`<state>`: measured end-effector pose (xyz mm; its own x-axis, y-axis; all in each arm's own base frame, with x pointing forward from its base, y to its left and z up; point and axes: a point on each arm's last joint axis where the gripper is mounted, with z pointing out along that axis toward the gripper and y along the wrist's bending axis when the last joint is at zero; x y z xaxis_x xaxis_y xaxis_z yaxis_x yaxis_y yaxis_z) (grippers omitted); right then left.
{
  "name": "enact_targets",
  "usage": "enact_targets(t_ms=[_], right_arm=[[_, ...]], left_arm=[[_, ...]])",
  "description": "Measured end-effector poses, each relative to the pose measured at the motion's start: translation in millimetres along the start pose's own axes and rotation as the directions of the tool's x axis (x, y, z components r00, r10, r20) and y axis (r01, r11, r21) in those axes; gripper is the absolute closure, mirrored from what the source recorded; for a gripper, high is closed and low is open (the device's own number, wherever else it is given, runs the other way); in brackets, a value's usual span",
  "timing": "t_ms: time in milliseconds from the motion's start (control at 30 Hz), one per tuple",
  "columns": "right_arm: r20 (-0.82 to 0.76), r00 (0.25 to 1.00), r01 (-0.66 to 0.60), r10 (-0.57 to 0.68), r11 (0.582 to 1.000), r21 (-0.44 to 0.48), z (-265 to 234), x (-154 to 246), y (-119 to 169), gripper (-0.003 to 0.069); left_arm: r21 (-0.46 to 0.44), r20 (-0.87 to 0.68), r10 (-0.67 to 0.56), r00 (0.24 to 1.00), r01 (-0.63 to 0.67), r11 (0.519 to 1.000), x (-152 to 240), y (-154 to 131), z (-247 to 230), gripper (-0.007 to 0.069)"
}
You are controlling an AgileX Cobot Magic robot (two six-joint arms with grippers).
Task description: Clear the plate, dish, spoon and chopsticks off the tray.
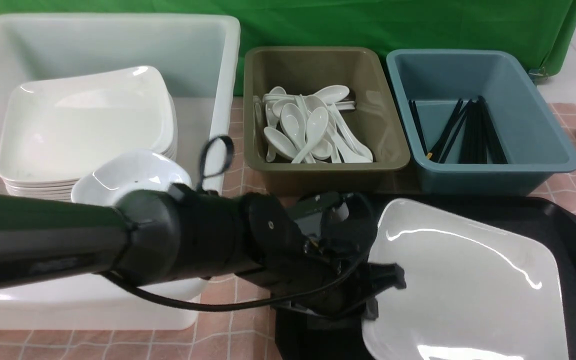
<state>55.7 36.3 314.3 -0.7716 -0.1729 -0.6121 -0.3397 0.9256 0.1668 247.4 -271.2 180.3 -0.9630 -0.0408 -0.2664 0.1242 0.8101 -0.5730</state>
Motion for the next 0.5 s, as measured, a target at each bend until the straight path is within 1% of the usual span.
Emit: enact_targets(t_ms=[133, 167, 267, 367, 500], right_arm=[[0.000, 1.000, 0.000, 0.000, 1.000, 0.000, 0.0, 0.0, 0.0, 0.0627], [0.000, 1.000, 0.000, 0.000, 1.000, 0.000, 0.0, 0.0, 0.0, 0.0628], [0.000, 1.000, 0.000, 0.000, 1.000, 0.000, 0.0, 0.0, 0.0, 0.0628], [0.000, 1.000, 0.000, 0.000, 1.000, 0.000, 0.0, 0.0, 0.0, 0.0626], [0.000, 1.000, 0.000, 0.000, 1.000, 0.000, 0.0, 0.0, 0.0, 0.0627]], left_arm=[[0.057, 0.061, 0.024, 0.998, -0.028, 0.998, -4.6, -14.5, -28.0, 0.0608], [0.057, 0.061, 0.024, 0.998, -0.028, 0.998, -4.6, -14.6, -28.0, 0.0608], [0.091, 0.097, 0.061, 0.993, -0.070, 0.993, -5.4, -23.9, -49.7, 0.0605], [0.109, 0.124, 0.078, 0.989, -0.091, 0.990, -5.1, -28.4, -62.9, 0.0603], [0.131, 0.160, 0.060, 0.985, -0.081, 0.988, -10.1, -29.7, -79.2, 0.0603]])
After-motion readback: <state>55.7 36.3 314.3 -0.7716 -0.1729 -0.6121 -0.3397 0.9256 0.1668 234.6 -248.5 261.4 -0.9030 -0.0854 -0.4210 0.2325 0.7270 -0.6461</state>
